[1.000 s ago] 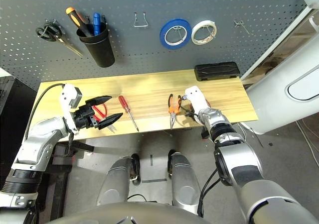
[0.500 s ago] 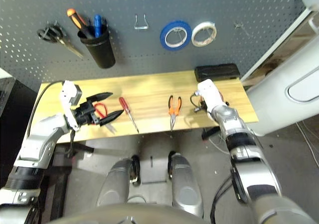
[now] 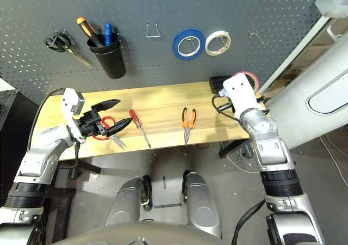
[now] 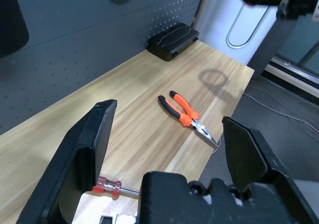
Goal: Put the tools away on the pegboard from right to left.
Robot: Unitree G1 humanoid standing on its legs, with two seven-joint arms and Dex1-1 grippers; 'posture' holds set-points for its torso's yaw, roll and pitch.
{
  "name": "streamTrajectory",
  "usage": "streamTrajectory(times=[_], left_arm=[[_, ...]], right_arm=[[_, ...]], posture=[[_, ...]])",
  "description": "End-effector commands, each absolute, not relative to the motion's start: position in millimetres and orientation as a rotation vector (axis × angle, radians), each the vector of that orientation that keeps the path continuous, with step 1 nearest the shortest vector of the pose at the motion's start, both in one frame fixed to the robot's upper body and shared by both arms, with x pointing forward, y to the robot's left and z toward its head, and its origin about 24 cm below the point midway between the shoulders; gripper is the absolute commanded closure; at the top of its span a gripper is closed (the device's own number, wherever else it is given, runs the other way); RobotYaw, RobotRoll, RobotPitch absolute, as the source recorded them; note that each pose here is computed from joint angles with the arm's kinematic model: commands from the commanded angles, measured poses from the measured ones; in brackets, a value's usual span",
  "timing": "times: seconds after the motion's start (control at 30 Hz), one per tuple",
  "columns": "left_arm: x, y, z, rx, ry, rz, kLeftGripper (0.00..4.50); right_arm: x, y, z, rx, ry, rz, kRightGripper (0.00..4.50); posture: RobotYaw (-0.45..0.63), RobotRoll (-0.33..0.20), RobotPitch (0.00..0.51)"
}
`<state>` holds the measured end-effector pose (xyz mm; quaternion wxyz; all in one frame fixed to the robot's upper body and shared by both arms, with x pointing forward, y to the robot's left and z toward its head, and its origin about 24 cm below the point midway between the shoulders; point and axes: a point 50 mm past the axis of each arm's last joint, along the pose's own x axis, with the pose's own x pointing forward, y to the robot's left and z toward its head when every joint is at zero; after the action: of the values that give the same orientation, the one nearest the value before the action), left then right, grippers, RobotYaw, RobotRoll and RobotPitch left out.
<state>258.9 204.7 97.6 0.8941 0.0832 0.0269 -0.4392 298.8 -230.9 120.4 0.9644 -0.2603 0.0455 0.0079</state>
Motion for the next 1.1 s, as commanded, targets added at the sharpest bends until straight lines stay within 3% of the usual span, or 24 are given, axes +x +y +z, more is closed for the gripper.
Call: streamTrajectory(times=[0.03, 0.63, 1.1], left_arm=[[262, 199, 100, 0.179, 0.044, -0.949, 0.0], [272, 174, 110, 0.193, 0.0, -1.033, 0.0], [276, 174, 117, 0.211, -0.034, -1.012, 0.0]], right_arm=[[308, -249, 134, -0.559, 0.041, -0.067, 4.47], [373, -273, 149, -0.502, 0.072, -0.041, 4.47], [399, -255, 138, -0.448, 0.147, 0.012, 4.47]], posture=[[-0.1, 0.0, 0.086], [-0.1, 0.0, 0.105], [-0.08, 0.0, 0.099]])
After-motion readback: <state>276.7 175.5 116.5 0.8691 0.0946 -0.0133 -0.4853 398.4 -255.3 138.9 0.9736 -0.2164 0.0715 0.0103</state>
